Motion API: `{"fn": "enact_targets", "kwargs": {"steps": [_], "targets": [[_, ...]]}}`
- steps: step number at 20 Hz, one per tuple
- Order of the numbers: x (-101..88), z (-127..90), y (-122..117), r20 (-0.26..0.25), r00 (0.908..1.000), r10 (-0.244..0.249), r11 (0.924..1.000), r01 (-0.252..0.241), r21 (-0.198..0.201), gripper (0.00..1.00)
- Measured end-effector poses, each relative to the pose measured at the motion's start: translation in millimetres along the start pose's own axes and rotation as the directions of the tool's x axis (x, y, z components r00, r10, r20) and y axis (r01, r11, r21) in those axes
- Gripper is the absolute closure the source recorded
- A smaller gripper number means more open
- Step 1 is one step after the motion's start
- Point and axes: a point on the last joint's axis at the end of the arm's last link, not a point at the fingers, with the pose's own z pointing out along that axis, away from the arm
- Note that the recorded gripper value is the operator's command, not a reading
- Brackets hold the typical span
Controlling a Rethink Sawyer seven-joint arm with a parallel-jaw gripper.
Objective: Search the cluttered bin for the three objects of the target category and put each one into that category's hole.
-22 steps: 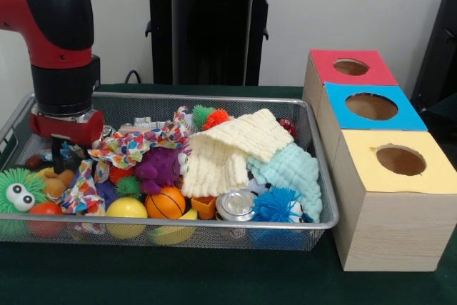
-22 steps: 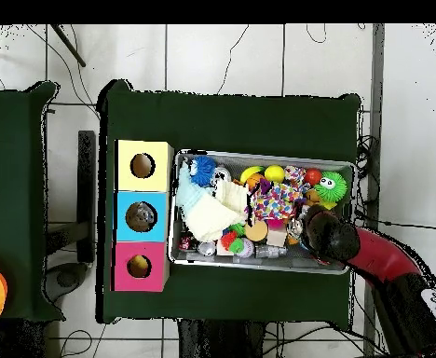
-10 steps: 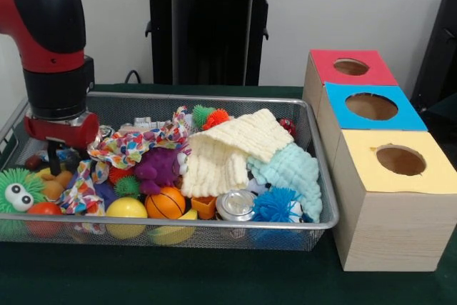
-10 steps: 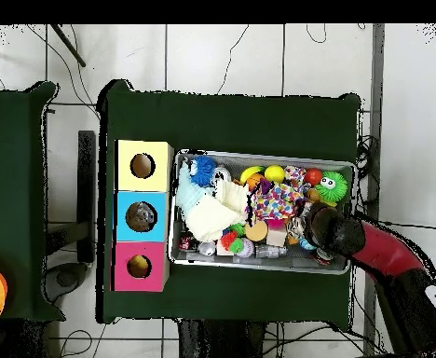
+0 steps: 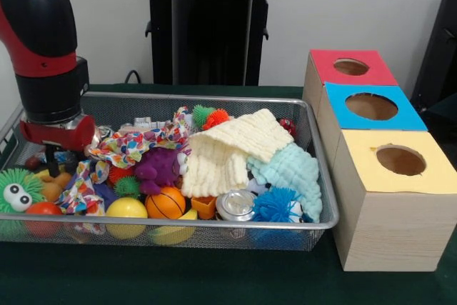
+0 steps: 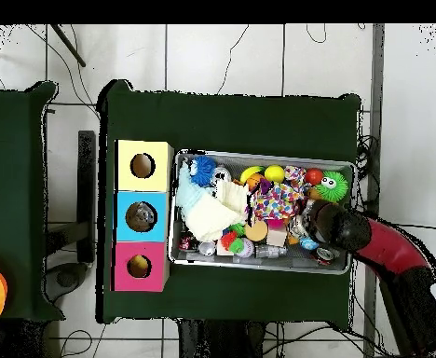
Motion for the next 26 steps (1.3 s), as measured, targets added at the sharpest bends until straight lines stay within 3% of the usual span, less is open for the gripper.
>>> {"fn": "enact_targets", "kwargs": {"steps": [23,24,26], "targets": [[-3.2,0.8,-0.6,-0.002,1.0,0.005,1.0,-0.005,-0.008,0.0],[-3.8,0.9,-0.3,-0.001,1.0,0.005,0.9999,-0.005,-0.009,1.0],[-10.1,1.2,3.1,0.017,0.9999,-0.002,0.9999,0.002,-0.013,1.0]]}}
